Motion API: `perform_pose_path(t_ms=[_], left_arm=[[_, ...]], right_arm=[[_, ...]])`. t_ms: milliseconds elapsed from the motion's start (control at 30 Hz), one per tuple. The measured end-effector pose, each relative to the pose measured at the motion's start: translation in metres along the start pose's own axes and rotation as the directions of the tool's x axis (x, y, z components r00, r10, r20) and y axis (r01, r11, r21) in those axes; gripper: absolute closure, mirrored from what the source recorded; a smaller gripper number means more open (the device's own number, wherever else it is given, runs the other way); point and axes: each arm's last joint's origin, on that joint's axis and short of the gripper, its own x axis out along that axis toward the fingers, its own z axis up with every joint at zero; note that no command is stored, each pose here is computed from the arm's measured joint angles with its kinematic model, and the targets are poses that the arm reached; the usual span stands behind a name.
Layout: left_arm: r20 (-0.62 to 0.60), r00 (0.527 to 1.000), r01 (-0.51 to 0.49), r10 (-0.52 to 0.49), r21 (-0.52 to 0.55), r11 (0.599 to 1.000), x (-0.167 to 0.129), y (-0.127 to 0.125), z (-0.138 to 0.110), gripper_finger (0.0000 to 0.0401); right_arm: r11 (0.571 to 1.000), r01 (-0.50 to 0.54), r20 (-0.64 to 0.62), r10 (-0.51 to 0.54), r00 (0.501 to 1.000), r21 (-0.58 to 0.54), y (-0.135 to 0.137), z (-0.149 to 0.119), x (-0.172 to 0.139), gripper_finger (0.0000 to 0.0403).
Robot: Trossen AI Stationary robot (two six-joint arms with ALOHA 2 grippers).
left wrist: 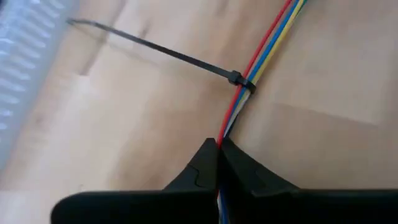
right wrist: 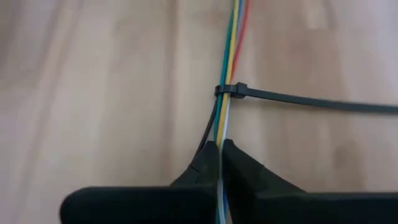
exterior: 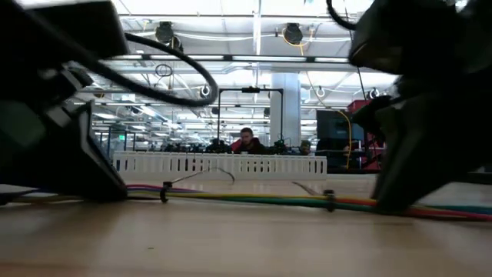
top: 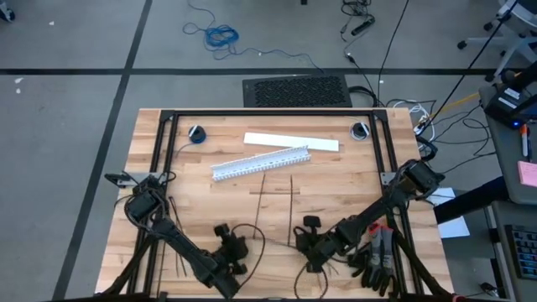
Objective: Ziptie cables
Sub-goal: Put the colored ziptied cables into the white cable duct
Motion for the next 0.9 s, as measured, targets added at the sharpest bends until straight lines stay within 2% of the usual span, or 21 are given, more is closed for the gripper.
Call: perform_pose_path(t_ms=[133, 300, 467, 667, 767, 900], left_arm=[[-0.035, 0.998, -0.046, 0.047, 0.021, 0.999, 0.013, 0.01, 0.001, 0.0391], [-0.056, 0.995, -0.086, 0.085, -0.013, 0.996, 0.025, 0.02, -0.003, 0.0392], [-0.043, 0.996, -0.081, 0.08, -0.028, 0.996, 0.025, 0.02, -0.005, 0.0392], [-0.038, 0.997, -0.071, 0.07, -0.031, 0.997, 0.024, 0.019, -0.005, 0.0392], [-0.036, 0.997, -0.068, 0.067, -0.031, 0.997, 0.024, 0.019, -0.005, 0.0392], [-0.033, 0.997, -0.065, 0.064, -0.034, 0.997, 0.024, 0.019, -0.004, 0.0393]], right_arm=[[0.998, 0.056, -0.034, -0.056, 0.998, -0.007, -0.021, 0.007, 0.006, 0.0391], [0.994, 0.112, -0.066, -0.113, 0.991, -0.02, -0.045, 0.014, 0.013, 0.0391], [0.992, 0.121, -0.062, -0.124, 0.99, -0.04, -0.048, 0.015, 0.012, 0.0379], [0.992, 0.111, -0.034, -0.114, 0.993, -0.066, -0.049, 0.02, -0.015, 0.0317], [0.996, 0.079, 0.03, -0.078, 0.996, -0.029, -0.047, 0.03, -0.033, 0.0277], [0.999, 0.04, 0.026, -0.04, 0.999, -0.007, -0.045, 0.029, -0.027, 0.0236]])
